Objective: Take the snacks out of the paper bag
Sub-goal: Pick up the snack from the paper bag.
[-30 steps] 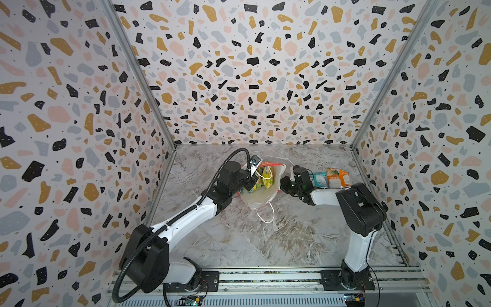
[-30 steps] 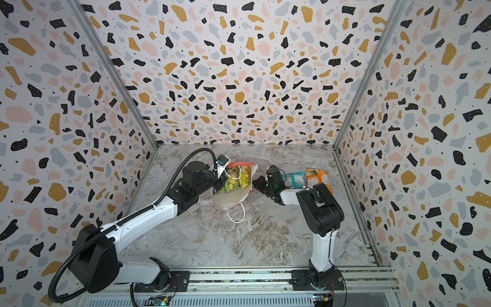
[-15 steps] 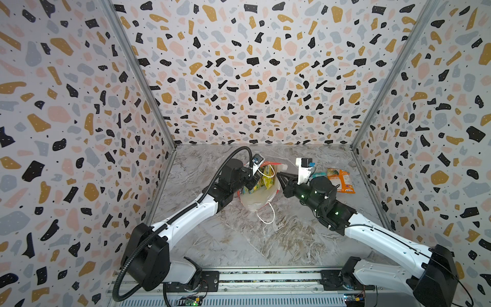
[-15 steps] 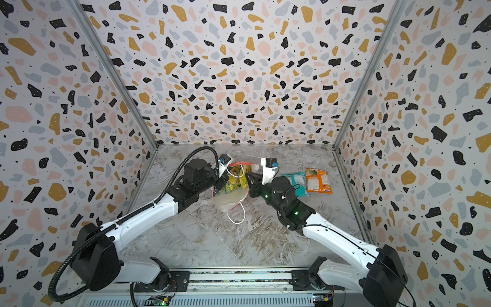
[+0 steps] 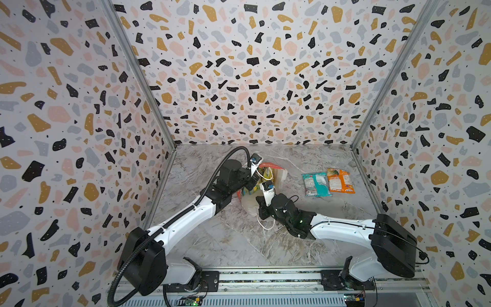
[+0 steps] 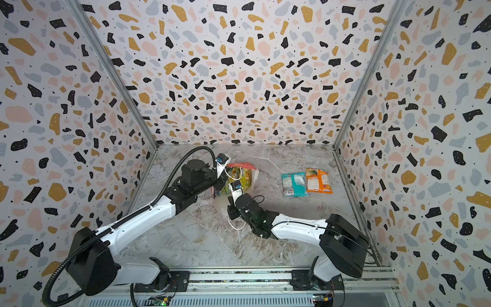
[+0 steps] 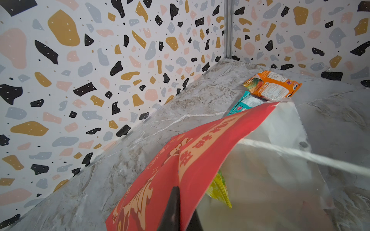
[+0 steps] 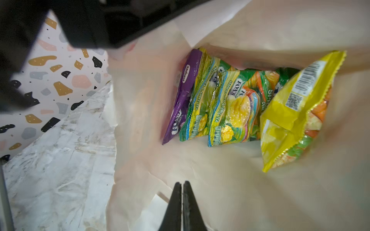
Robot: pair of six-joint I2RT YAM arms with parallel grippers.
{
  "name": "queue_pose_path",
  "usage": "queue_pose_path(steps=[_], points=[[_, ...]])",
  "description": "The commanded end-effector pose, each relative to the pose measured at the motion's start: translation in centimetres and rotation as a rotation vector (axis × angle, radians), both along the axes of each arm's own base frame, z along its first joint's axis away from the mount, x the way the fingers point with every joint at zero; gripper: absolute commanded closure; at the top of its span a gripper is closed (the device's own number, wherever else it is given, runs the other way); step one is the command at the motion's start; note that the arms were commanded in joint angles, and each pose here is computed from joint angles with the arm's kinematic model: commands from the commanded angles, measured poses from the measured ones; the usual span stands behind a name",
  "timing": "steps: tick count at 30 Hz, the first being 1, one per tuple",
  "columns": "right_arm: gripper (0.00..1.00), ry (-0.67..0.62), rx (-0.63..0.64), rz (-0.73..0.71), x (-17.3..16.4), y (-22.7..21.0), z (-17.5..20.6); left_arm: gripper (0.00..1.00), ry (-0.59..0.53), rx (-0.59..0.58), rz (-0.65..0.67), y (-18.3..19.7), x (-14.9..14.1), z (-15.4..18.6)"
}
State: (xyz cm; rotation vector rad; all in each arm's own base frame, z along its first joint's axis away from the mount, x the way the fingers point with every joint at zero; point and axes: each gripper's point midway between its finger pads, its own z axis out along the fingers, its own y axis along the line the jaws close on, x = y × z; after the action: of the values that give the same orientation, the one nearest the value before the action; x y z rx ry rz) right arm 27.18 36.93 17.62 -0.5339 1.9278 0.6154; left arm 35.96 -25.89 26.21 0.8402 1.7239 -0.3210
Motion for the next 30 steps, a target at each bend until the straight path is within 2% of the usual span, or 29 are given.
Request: queue_pose_path(steps=[1,4,8,11,13,16,19,24,30], points=[[0.93,-0.026,0.002,-0.025,1.5,1.1,0.9,1.0,-0.044,-0.056,-0.036,-0.7,-0.7,1.9],[0.91,0.044,-0.037,-0.104,3.6,0.8,-1.1,1.0,-0.044,-0.057,-0.039,-0.7,-0.8,1.8],[0.84,0.053,-0.068,-0.188,5.8,0.1,-2.2,1.0,-0.057,-0.073,-0.013,-0.3,-0.6,2.3],[0.72,0.058,-0.085,-0.256,7.2,-0.8,-3.1,1.0,-0.062,-0.07,-0.012,-0.2,-0.7,2.3],[0.68,0.07,-0.094,-0.294,8.2,-1.5,-3.4,1.0,-0.066,-0.071,-0.016,-0.2,-0.8,2.4],[0.52,0.047,-0.101,-0.344,9.3,-2.6,-3.1,1.0,-0.07,-0.065,-0.026,-0.3,-1.0,2.5],[0.41,0.009,-0.091,-0.383,10.2,-3.6,-2.7,1.0,-0.074,-0.074,-0.047,-0.5,-1.3,2.5],[0.34,-0.085,-0.026,-0.338,11.1,-3.5,-1.2,1.0,-0.079,-0.08,-0.066,-0.8,-1.5,2.7],[0.34,-0.144,0.011,-0.322,12.0,-3.8,-0.9,1.0,-0.079,-0.088,-0.086,-1.1,-1.8,2.7]])
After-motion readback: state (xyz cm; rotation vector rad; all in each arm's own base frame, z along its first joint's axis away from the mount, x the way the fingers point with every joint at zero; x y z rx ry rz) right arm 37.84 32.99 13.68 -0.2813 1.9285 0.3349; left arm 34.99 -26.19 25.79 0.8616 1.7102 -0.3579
